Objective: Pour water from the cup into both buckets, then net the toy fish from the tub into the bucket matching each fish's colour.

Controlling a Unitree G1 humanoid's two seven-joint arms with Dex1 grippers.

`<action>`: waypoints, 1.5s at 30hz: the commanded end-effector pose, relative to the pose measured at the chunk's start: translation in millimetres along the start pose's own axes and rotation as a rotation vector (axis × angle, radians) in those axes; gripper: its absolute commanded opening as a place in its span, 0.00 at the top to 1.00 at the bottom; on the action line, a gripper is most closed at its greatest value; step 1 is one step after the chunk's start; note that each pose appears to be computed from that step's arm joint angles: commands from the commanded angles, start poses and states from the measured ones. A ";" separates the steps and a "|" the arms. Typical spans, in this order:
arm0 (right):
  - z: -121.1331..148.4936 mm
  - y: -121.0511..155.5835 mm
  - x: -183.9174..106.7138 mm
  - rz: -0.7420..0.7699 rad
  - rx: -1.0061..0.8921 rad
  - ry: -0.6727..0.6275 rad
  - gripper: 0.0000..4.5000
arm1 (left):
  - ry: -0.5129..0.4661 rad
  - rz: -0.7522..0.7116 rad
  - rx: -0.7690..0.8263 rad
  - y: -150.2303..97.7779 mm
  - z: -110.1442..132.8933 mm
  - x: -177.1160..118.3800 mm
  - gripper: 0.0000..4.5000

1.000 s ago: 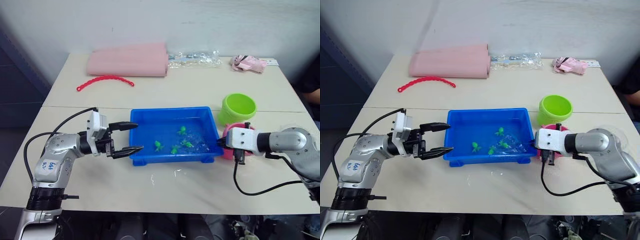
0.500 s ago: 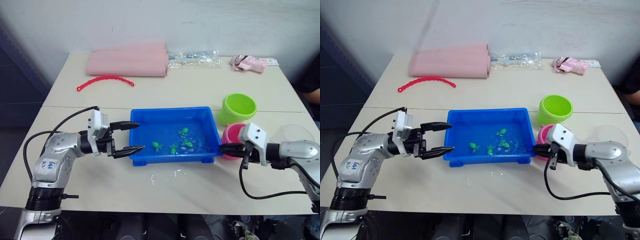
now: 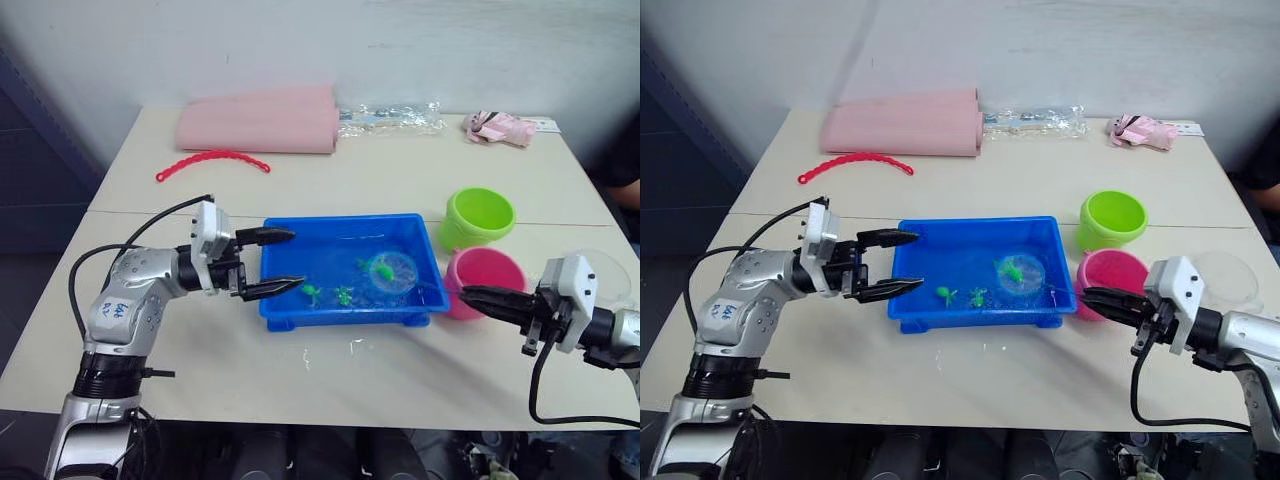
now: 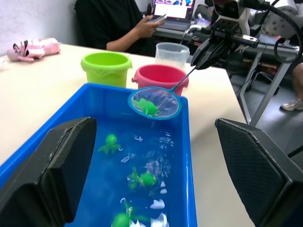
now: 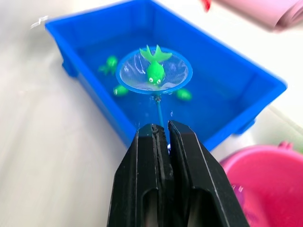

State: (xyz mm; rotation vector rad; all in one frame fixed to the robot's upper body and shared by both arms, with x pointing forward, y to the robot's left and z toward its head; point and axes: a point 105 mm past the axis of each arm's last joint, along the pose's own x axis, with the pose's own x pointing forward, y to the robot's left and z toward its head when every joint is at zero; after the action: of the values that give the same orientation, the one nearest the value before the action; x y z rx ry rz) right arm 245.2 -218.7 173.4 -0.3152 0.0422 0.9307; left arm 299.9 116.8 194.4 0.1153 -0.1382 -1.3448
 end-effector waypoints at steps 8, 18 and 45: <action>34.7 -39.6 -34.9 -0.299 -0.066 -0.083 1.00 | -0.081 0.035 -0.006 12.2 12.1 11.5 0.03; 22.5 -108.7 -59.5 -0.586 -0.215 0.059 1.00 | -0.124 0.060 -0.004 24.3 24.4 35.2 0.03; 18.9 -138.3 -56.0 -0.494 -1.404 0.516 1.00 | -0.108 0.060 0.004 25.5 40.6 47.6 0.03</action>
State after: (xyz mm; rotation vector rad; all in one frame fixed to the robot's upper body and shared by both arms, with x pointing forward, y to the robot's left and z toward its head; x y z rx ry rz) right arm 320.2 -330.0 223.5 -1.7389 -0.2090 0.2517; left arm 334.5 74.9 223.8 0.0235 -0.1612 -1.2777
